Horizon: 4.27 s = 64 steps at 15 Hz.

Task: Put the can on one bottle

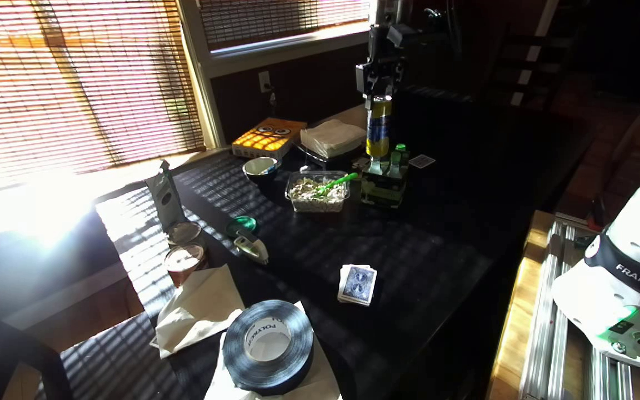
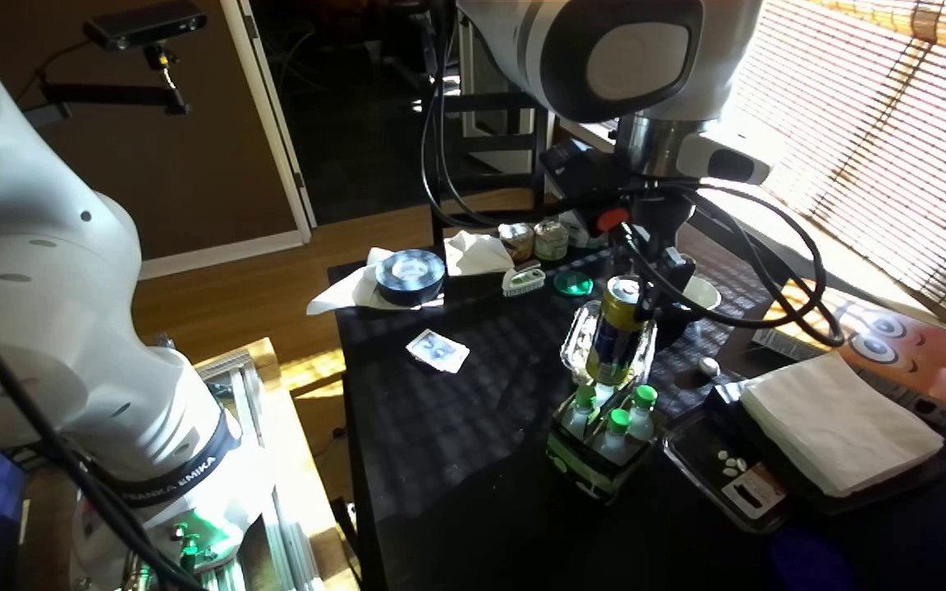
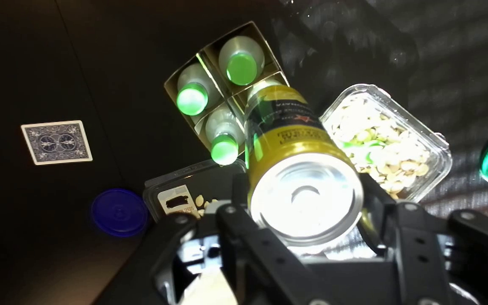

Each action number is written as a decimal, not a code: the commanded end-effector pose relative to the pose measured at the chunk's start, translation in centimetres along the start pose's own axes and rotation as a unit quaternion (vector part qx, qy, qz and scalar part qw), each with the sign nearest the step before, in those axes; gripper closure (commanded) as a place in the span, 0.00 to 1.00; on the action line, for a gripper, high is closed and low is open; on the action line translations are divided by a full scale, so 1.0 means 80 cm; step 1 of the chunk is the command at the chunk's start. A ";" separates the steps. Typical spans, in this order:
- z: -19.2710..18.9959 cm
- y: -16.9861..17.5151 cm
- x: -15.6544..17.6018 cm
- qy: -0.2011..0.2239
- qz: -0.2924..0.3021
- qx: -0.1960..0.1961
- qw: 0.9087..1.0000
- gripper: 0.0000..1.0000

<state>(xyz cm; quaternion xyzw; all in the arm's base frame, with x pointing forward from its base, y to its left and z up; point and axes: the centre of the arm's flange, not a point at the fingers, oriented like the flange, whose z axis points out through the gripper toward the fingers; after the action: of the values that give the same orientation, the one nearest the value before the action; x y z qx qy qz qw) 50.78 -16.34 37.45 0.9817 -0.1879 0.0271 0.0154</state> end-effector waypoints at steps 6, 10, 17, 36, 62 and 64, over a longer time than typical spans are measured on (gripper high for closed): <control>-0.007 -0.002 -0.003 -0.006 0.000 -0.005 1.000 0.62; -0.005 -0.002 -0.003 -0.008 0.000 -0.004 1.000 0.62; -0.005 -0.003 -0.003 -0.011 0.001 -0.005 1.000 0.33; -0.004 -0.005 -0.001 -0.013 0.005 -0.012 1.000 0.59; -0.004 -0.007 0.000 -0.020 0.002 -0.023 1.000 0.07; -0.004 -0.007 0.000 -0.020 0.003 -0.023 1.000 0.00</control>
<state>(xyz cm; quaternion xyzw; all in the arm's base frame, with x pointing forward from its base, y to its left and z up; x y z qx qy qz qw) 50.64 -16.05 37.32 0.9821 -0.1866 0.0123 0.0232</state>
